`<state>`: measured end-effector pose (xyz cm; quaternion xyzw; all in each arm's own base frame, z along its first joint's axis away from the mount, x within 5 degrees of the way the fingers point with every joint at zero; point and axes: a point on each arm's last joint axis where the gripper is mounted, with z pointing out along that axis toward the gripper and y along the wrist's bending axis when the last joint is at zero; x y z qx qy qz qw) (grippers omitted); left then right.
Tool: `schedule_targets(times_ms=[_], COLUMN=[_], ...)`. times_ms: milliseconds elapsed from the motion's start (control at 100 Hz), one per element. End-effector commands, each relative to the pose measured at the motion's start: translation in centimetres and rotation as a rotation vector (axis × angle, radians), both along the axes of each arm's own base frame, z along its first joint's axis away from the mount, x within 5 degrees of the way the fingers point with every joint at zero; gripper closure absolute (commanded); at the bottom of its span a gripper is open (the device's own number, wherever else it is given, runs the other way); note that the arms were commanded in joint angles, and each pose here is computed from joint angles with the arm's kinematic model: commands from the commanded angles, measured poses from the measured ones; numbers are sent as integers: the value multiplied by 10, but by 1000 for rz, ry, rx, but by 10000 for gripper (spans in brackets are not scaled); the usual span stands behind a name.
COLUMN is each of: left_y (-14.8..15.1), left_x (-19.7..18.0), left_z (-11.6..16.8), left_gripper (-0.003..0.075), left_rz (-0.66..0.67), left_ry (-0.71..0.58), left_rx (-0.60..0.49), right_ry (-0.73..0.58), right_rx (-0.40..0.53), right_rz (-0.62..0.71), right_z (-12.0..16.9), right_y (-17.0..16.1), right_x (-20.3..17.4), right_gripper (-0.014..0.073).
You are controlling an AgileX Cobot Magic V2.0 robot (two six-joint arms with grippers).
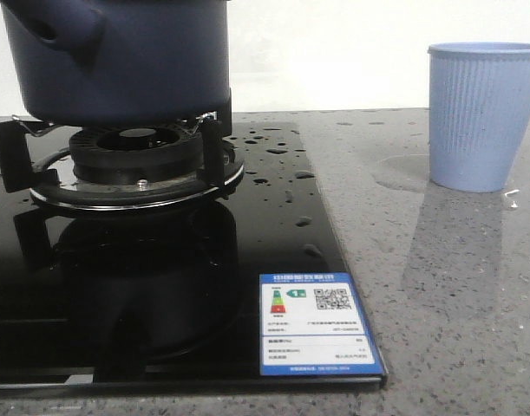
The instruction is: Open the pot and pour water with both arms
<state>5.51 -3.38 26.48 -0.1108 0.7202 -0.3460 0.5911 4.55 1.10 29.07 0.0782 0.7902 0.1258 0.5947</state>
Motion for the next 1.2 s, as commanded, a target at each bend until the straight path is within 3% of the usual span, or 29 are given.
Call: schedule_targets(times_ms=[0,90,190,310,450,540,650,720,810,910,980,1080,1190], left_y=[-8,-18,-31,-45,-54,-55,-57,-58,-58,-55,-52,-48,-49], left_x=[11,23,30,32,36,44,54,59,68,85,99,120,143], left_z=[23,44,68,101,134,147,154,154,152,149,147,141,135], left_gripper=[739,739,739,739,739,739,732,664,447,164,73,69,70], left_rz=[-120,-270,-439,-639,-755,-747,-746,-749,-735,-642,-565,-482,-451], left_ry=[54,78,39,-93,-266,-334,-421,-473,-503,-467,-441,-428,-399], left_rx=[133,213,251,313,304,330,428,493,546,553,567,630,614], right_ry=[95,228,251,155,-75,-197,-279,-306,-338,-354,-362,-365,-369], right_rx=[-25,7,38,93,10,-40,-48,-47,-83,-101,-100,-101,-101], right_rz=[36,115,270,504,729,737,630,580,550,524,507,505,516], right_z=[23,35,48,62,77,85,92,95,96,97,98,98,99], right_y=[2,9,22,40,54,55,48,45,43,41,39,39,40], right_x=[6,10,12,10,3,4,11,14,16,17,18,18,17], right_gripper=[670,670,670,670,670,670,668,623,468,125,-72,-54,-51])
